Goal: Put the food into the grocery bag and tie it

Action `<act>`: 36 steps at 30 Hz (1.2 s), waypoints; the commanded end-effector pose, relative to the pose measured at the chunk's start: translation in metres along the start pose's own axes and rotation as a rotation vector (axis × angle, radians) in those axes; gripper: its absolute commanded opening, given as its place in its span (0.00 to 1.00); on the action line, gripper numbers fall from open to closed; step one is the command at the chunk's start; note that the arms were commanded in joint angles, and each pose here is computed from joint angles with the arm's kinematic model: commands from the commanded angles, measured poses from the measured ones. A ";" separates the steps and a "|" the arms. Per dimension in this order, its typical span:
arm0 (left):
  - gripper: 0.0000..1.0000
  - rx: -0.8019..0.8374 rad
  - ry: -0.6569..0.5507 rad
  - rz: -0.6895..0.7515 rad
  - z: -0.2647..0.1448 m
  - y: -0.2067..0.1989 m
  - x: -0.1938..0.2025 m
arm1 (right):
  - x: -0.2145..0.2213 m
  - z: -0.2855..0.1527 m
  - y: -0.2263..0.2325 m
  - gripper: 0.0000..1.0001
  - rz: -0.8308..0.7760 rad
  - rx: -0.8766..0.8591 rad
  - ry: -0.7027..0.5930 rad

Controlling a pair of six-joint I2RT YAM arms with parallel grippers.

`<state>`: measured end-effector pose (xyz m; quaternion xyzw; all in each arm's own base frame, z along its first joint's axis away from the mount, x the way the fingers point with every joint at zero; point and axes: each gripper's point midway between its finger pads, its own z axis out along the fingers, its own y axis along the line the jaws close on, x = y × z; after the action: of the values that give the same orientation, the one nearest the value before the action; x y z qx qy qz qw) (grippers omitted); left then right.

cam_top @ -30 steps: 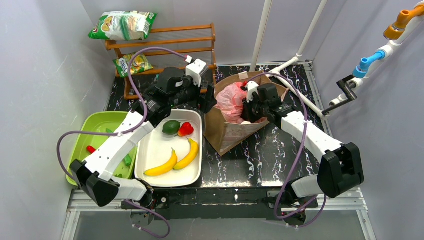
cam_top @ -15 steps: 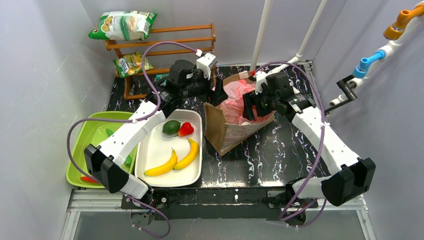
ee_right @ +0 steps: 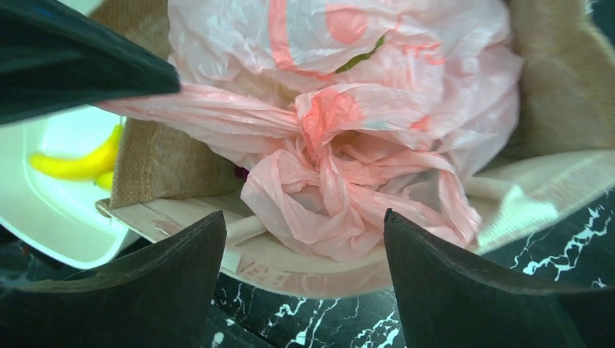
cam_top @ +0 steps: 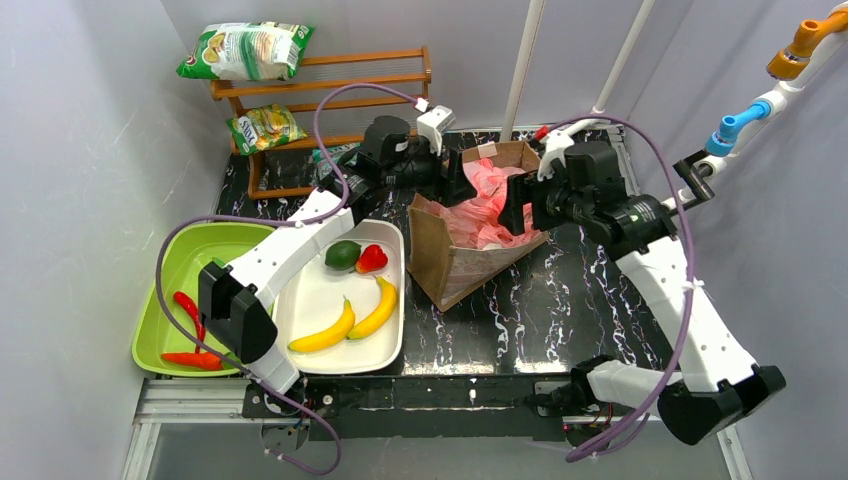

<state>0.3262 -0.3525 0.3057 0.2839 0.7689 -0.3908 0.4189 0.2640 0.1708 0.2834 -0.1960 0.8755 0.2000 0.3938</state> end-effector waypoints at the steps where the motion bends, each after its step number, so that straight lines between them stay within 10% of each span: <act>1: 0.60 0.096 -0.013 0.008 0.011 -0.024 -0.008 | -0.030 -0.034 -0.008 0.86 0.079 0.094 -0.142; 18: 0.47 0.164 0.178 -0.150 0.061 -0.024 0.070 | -0.009 -0.071 -0.024 0.83 0.224 0.214 -0.246; 27: 0.89 0.181 0.127 -0.091 0.026 -0.051 0.014 | -0.007 -0.072 -0.019 0.87 0.297 0.199 -0.232; 36: 0.93 -0.068 -0.004 -0.052 -0.015 -0.022 -0.057 | -0.012 -0.075 -0.024 0.89 0.425 0.252 -0.243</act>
<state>0.3177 -0.3973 0.3263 0.2896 0.7754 -0.4287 0.3621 0.2351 0.1209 0.3135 0.0093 0.8752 0.1794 0.4491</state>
